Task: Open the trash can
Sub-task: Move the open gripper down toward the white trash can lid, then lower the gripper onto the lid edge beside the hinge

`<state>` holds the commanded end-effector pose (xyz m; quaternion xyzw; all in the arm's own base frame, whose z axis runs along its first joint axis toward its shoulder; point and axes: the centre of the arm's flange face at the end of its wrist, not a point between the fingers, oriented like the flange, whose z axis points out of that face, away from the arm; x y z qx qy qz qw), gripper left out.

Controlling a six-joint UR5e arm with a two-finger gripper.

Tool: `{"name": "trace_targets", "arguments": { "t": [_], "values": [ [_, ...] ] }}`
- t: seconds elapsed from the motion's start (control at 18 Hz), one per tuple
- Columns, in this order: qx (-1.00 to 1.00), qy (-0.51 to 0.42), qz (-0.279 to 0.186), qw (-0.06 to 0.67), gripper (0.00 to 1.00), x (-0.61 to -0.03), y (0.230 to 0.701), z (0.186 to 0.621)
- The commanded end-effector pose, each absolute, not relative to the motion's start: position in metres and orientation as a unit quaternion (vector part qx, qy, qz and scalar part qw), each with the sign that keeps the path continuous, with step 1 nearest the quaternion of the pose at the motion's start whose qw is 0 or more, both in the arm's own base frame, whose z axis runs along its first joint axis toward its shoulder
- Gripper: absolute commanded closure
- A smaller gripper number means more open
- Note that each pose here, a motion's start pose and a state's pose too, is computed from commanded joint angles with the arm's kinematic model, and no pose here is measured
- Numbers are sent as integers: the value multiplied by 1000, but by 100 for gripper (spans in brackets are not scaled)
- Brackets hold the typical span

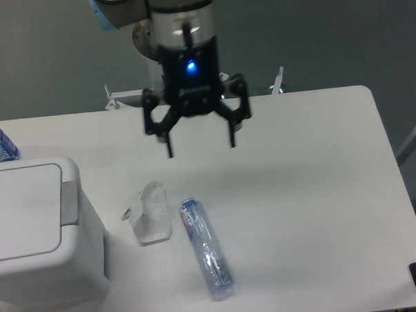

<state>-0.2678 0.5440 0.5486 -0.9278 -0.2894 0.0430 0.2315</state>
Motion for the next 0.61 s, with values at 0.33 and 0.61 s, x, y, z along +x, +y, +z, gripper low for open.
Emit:
{"name": "trace_targets", "arguments": {
  "t": [0.33, 0.61],
  "values": [
    [-924, -313, 11, 219, 0, -242, 569, 527],
    [-924, -316, -9, 214, 0, -234, 580, 516]
  ]
}}
